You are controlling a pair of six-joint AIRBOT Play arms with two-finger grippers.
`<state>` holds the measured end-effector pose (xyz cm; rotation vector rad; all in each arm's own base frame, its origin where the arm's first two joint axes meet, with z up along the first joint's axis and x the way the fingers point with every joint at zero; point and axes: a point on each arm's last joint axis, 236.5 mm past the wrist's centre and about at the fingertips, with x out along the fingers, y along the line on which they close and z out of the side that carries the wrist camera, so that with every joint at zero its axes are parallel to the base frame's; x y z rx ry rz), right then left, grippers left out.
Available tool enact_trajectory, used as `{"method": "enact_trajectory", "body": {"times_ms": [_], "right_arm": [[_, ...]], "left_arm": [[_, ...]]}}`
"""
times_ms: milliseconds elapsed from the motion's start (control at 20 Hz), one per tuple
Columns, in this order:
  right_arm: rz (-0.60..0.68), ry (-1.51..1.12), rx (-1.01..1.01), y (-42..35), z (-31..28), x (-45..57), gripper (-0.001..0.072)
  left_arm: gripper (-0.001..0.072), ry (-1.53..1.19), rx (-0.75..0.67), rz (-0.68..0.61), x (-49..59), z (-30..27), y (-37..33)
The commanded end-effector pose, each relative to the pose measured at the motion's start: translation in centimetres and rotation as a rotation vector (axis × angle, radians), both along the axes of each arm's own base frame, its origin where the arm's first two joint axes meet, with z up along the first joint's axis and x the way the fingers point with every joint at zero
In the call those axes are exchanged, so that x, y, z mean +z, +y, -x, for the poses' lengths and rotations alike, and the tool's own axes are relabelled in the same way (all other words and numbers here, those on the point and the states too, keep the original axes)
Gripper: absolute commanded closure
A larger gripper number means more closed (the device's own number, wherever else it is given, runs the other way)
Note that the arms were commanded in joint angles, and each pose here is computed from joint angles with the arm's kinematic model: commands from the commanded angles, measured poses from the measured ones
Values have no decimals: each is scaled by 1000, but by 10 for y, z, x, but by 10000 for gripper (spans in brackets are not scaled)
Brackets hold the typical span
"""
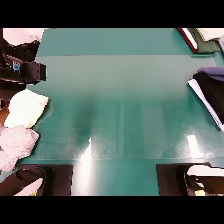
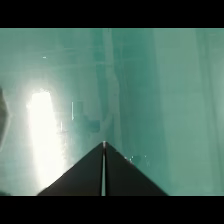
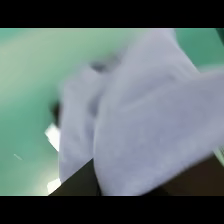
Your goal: Fold the shirts.
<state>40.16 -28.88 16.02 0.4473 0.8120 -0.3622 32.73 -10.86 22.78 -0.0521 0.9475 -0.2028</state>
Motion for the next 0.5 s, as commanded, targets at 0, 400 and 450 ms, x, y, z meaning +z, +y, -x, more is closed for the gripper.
{"method": "enact_trajectory", "body": {"times_ms": [0,400,450], "right_arm": [[-62,159,-162,-15,63,-36,690],[-270,287,-328,-17,138,-79,221],[-281,287,-341,-16,143,-77,224]], "left_arm": [[678,0,-3,-4,0,0,1],[678,-1,-3,-4,0,0,0],[678,-1,-2,-3,0,0,0]]}}
